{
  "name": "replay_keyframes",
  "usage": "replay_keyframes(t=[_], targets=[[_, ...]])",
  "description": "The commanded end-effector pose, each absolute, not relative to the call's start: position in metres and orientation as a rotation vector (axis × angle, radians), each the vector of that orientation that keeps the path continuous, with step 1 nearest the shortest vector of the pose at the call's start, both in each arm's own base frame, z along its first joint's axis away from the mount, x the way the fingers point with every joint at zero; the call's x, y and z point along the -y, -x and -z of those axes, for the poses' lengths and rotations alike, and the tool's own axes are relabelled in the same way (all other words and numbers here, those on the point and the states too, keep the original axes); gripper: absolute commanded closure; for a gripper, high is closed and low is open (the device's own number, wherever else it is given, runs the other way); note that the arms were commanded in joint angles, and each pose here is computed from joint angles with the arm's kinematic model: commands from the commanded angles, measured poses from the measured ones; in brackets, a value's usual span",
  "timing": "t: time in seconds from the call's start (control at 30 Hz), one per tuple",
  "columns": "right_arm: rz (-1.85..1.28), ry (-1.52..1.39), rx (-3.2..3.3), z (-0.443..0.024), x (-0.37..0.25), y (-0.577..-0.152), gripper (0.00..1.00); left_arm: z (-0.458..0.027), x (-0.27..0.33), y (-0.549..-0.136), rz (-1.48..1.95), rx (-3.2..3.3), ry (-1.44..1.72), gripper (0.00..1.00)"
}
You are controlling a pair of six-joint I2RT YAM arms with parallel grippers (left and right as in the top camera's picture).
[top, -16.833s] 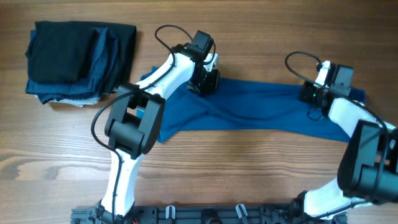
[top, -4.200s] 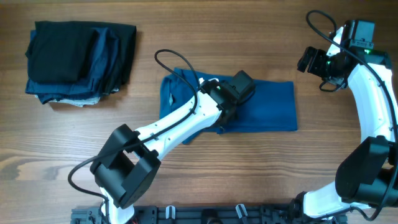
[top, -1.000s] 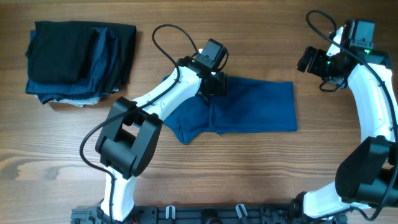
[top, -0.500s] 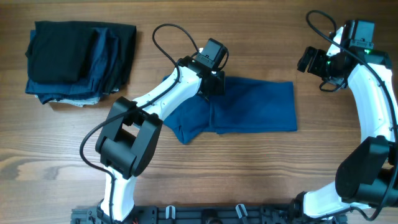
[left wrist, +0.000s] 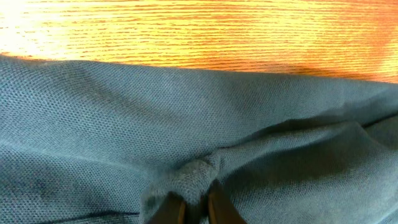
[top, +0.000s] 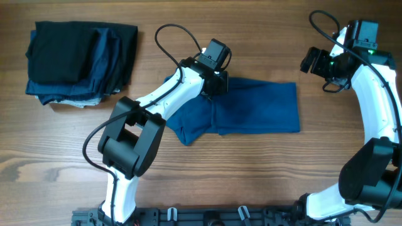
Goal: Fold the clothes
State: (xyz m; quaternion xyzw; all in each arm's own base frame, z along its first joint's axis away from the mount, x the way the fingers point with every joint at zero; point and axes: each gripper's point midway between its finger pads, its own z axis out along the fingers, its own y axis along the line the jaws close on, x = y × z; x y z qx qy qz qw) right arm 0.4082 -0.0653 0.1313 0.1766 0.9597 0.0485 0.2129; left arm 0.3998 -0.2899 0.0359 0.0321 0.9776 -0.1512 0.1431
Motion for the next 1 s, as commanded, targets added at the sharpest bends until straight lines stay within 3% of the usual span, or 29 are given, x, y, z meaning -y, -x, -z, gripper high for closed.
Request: replay_keyframes(t=[0.0,0.13,0.6,0.63,0.7,0.73,0.8,0.97], targets=[[-0.111,-0.492,-2.663,-0.130,0.068,-0.410,0.00,-0.048,0.292,-0.402,0.457,-2.790,-0.096,0.95],[-0.111,-0.492,-2.663,-0.130,0.068,-0.410,0.00,-0.073,0.296,-0.411,0.496,-2.715,-0.095,0.95],[-0.111,-0.492,-2.663,-0.130,0.068,-0.410,0.00,-0.068,0.277,-0.420,0.345,-2.690,-0.053,0.92],[-0.111,-0.492,-2.663,-0.130,0.068,-0.410,0.00,-0.065,0.277,-0.420,0.342,-2.694,-0.053,0.89],[-0.111,-0.492,-2.663,-0.130,0.068,-0.410,0.00,-0.061,0.277,-0.420,0.337,-2.701,-0.053,0.72],[-0.111,-0.492,-2.663,-0.130,0.068,-0.410,0.00,-0.057,0.277,-0.420,0.332,-2.709,-0.053,0.58],[-0.111,-0.492,-2.663,-0.130,0.068,-0.410,0.00,-0.053,0.276,-0.418,0.323,-2.720,-0.054,0.43],[-0.111,-0.492,-2.663,-0.130,0.068,-0.410,0.00,-0.086,0.279,-0.425,0.359,-2.657,-0.075,0.32]])
